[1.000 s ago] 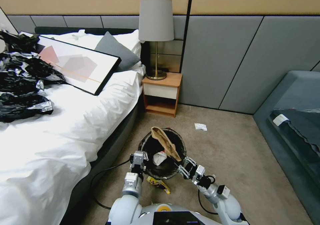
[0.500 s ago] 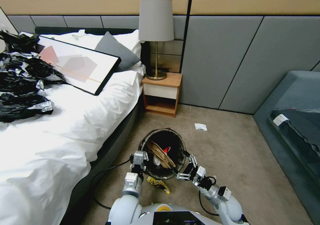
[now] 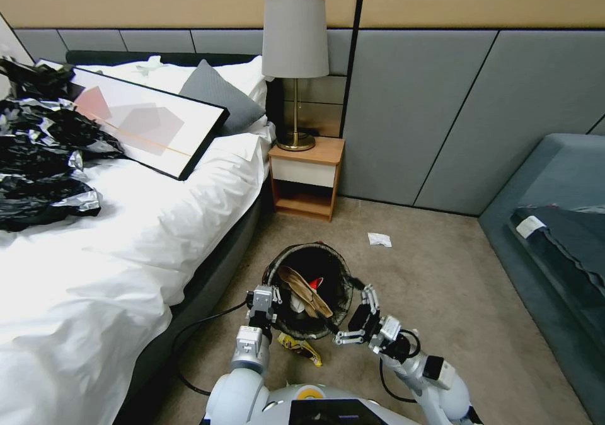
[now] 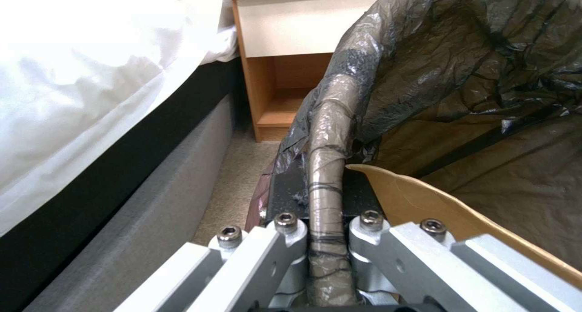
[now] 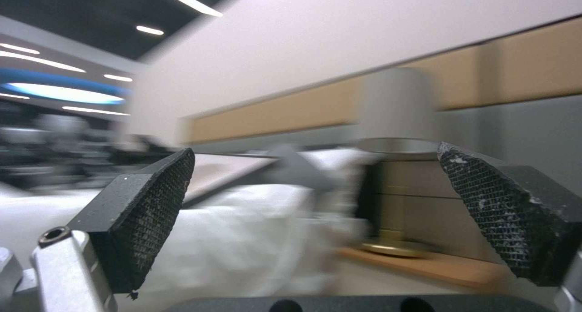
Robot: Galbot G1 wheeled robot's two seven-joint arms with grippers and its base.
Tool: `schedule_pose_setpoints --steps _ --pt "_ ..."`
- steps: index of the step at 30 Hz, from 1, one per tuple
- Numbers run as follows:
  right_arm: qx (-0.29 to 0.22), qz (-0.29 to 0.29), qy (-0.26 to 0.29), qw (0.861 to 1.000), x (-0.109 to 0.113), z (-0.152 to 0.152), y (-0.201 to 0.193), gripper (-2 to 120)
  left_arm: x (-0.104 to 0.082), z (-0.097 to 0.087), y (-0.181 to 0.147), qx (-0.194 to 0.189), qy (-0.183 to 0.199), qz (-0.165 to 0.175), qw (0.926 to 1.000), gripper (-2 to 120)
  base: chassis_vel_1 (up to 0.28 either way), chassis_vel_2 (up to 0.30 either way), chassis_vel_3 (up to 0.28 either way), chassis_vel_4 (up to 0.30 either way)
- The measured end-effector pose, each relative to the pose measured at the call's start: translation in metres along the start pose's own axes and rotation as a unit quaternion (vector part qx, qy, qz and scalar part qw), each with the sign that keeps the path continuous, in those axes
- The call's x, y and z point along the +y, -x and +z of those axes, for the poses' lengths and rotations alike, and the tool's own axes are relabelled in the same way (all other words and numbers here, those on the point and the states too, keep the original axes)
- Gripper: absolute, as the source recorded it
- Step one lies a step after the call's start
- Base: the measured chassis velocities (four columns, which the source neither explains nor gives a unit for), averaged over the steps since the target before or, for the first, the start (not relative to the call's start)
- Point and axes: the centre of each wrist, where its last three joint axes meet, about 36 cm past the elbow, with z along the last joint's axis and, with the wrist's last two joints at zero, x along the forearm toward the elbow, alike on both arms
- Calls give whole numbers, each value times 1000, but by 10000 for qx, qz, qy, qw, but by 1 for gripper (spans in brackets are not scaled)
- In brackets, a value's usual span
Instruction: Pick up the trash bin, then pick up the garbage from the floor and place it into the trash bin.
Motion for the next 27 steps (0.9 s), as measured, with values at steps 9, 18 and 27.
schedule_pose_setpoints --steps 9,18,27 --pt "366 2269 -814 9698 1 9 -26 100 1 0 -1 -5 3 -54 10000 1 0 0 0 0" --pt "886 2581 -881 9580 -8 69 -79 100 -1 -1 -3 -1 -15 -43 10000 1 0 0 0 0" --pt "909 2684 -897 9548 -7 83 -88 100 2 -4 -4 -76 -21 -52 10000 1 0 0 0 0"
